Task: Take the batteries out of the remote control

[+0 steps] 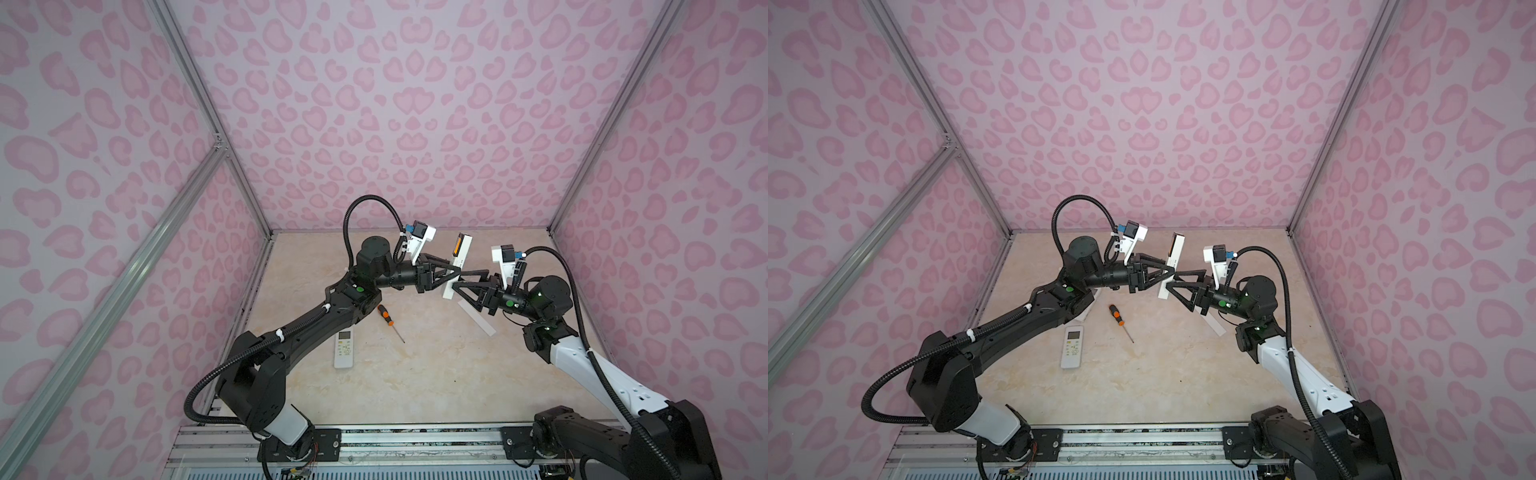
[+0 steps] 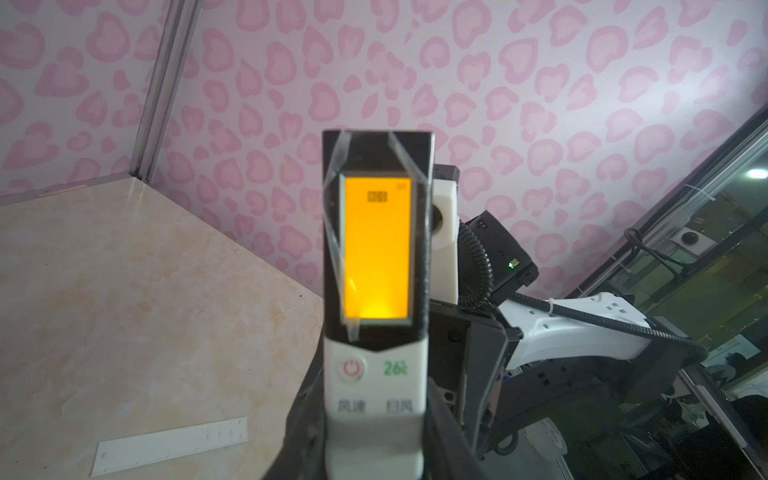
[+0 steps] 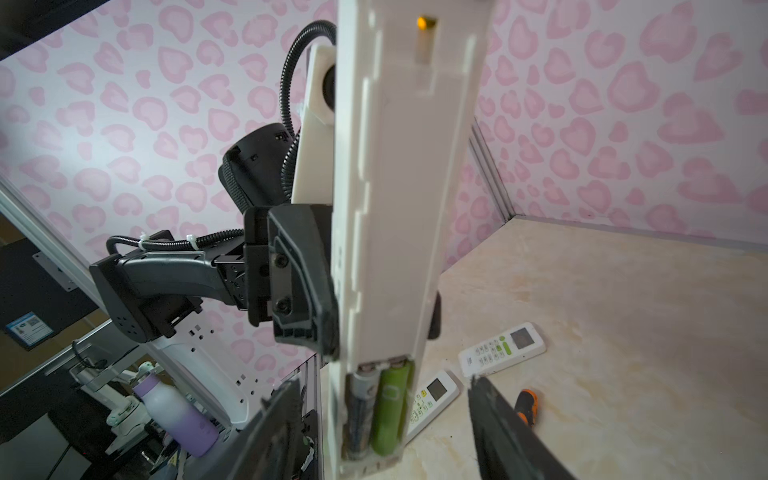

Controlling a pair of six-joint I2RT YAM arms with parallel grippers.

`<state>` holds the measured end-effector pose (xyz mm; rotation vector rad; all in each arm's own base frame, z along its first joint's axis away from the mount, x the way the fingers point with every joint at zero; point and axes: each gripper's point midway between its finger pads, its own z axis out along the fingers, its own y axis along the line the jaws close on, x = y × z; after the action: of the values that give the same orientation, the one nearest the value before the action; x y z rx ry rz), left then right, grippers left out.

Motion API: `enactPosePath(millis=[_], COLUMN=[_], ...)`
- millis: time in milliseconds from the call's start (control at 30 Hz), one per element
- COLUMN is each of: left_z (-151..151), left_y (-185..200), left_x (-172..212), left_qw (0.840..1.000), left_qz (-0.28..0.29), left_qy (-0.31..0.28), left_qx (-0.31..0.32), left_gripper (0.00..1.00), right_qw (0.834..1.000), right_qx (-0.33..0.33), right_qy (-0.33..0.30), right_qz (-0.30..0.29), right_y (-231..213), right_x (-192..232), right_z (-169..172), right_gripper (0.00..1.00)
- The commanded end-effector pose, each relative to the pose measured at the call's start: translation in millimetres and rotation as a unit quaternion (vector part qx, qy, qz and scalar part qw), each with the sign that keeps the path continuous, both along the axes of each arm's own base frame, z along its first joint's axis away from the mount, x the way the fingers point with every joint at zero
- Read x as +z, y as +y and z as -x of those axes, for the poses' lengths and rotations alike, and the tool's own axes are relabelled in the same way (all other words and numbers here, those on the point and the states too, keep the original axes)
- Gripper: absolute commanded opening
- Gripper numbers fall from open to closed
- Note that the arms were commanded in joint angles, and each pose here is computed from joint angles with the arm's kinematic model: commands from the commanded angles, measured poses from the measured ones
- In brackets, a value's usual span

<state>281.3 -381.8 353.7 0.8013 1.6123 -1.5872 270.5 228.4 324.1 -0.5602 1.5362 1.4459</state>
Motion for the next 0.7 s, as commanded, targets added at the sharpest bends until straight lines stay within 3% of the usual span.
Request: enactPosePath(millis=[0,167,467,567,667], left_z=[9,8,7,7,4], left_y=[2,3,7,10,15], left_x=[15,17,12,10,6], left_qw=[1.0,0.999,1.0,1.0,0.999], left_qz=[0.02,0.024,0.022,0.019,0.01], left_qy=[-0.02,-0.021,-0.018,-0.019,-0.021], left_qx=[-0.011,-0.006,0.007,0.016,0.042], left_gripper=[0.04,0.04,0.05,0.15,0.35], right_qw=[1.0,0.998,0.993,0.991,0.989], right_qx=[0.025,0.059,0.089,0.1,0.105], right_qy=[-0.008,-0.003,0.01,0.018,0.034], right_qz=[-0.013,-0.035,-0.076,-0.088,-0.098], right_y=[9,18,22,23,24], right_x=[8,17,27,29,29], right_z=[7,15,16,15,10], right_gripper=[0.65,0.61,0.24,0.12,0.08])
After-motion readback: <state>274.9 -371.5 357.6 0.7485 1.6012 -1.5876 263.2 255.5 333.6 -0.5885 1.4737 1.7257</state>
